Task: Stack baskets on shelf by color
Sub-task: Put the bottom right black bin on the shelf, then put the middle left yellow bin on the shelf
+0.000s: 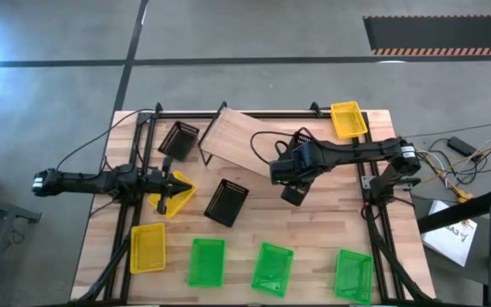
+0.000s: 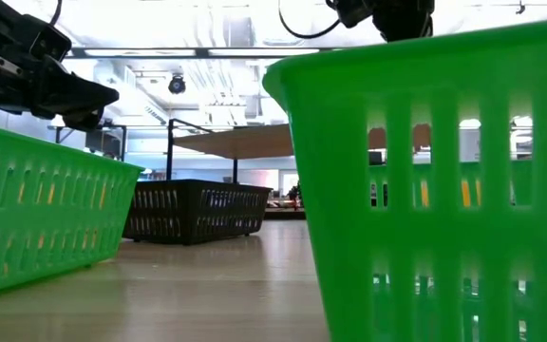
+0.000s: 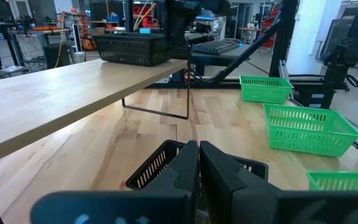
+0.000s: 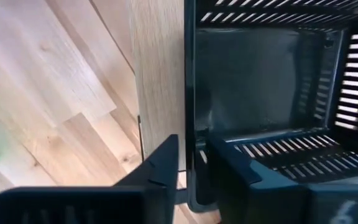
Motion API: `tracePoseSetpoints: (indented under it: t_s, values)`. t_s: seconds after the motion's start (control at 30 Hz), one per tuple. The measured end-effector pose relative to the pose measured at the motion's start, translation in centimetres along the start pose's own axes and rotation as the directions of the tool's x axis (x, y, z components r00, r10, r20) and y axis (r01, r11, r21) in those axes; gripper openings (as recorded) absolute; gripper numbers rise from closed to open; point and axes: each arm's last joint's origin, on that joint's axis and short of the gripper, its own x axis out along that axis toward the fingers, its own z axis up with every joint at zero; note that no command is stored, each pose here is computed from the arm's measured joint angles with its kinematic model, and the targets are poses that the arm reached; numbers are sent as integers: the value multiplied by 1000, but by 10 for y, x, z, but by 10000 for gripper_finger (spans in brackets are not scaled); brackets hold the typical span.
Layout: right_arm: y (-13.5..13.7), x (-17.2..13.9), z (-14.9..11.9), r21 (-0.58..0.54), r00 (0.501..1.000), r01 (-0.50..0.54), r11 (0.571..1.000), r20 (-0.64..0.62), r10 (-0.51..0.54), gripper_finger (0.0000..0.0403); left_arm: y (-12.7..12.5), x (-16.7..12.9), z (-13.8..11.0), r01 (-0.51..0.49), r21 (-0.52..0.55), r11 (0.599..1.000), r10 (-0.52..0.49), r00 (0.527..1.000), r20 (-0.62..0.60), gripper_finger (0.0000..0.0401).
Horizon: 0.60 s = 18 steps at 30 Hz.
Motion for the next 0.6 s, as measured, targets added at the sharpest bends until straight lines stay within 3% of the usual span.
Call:
tracePoseSetpoints:
  t_s: [0.3, 0.43, 0.6]
  values:
    - [-2, -40, -16, 86, 988, -92, 992, 132, 80, 160, 0, 0, 0, 0, 0, 1000, 0, 1000, 0, 0]
    - [15, -57, -24, 109, 949, -147, 983, 296, 109, 163, 0, 0, 0, 0, 0, 1000, 0, 1000, 0, 0]
    - [53, -66, -40, 39, 874, -155, 987, 471, 119, 152, 0, 0, 0, 0, 0, 1000, 0, 1000, 0, 0]
